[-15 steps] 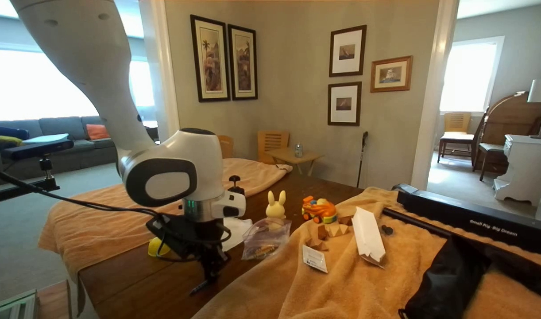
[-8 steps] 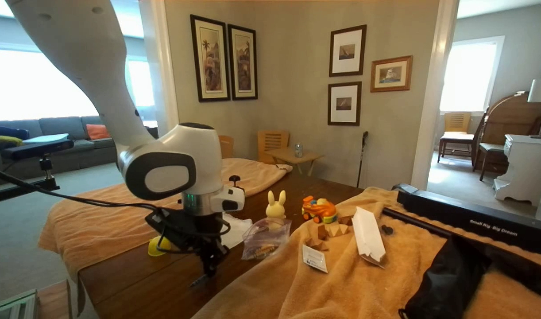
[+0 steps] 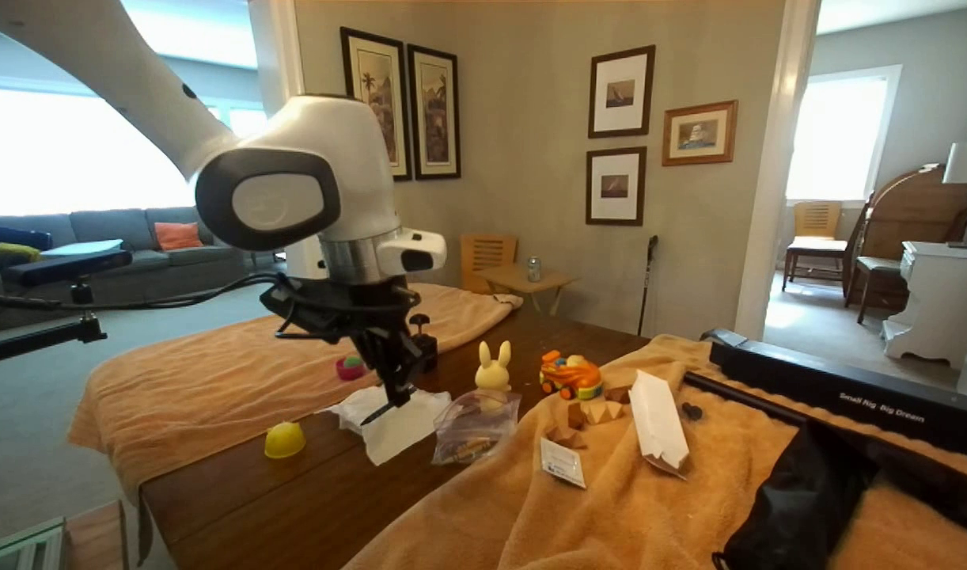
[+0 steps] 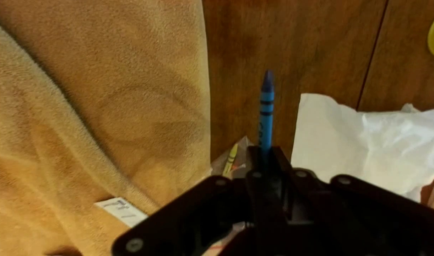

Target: Pick up the crayon and put it into the clear plastic bag

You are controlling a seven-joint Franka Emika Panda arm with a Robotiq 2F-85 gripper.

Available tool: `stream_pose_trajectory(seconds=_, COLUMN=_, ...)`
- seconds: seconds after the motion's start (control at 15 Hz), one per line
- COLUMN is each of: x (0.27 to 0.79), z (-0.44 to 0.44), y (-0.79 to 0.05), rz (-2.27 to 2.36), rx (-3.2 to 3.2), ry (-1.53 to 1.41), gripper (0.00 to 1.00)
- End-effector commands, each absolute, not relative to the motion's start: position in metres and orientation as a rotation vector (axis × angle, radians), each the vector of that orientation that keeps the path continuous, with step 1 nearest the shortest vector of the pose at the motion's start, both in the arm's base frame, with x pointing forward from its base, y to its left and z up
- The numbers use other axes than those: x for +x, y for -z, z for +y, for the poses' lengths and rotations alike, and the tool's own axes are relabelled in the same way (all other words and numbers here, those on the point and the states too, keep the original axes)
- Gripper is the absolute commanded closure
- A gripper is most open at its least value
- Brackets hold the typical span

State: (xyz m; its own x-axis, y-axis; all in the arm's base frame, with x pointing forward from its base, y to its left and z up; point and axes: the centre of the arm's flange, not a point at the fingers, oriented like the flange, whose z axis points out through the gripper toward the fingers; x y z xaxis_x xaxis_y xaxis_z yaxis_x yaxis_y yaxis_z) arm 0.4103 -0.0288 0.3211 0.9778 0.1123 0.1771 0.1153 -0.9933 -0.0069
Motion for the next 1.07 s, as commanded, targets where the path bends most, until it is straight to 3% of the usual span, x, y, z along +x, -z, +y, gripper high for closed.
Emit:
stream_pose_trajectory(seconds=0.0, x=0.418, z=-0.059, y=-0.347, rz=-0.081, rx=-3.109, ry=0.361, gripper=0.98)
stream_pose_trajectory(seconds=1.0, x=0.492, z=-0.082, y=-0.319, rz=0.140, rx=-3.039, ry=0.506, gripper=0.98)
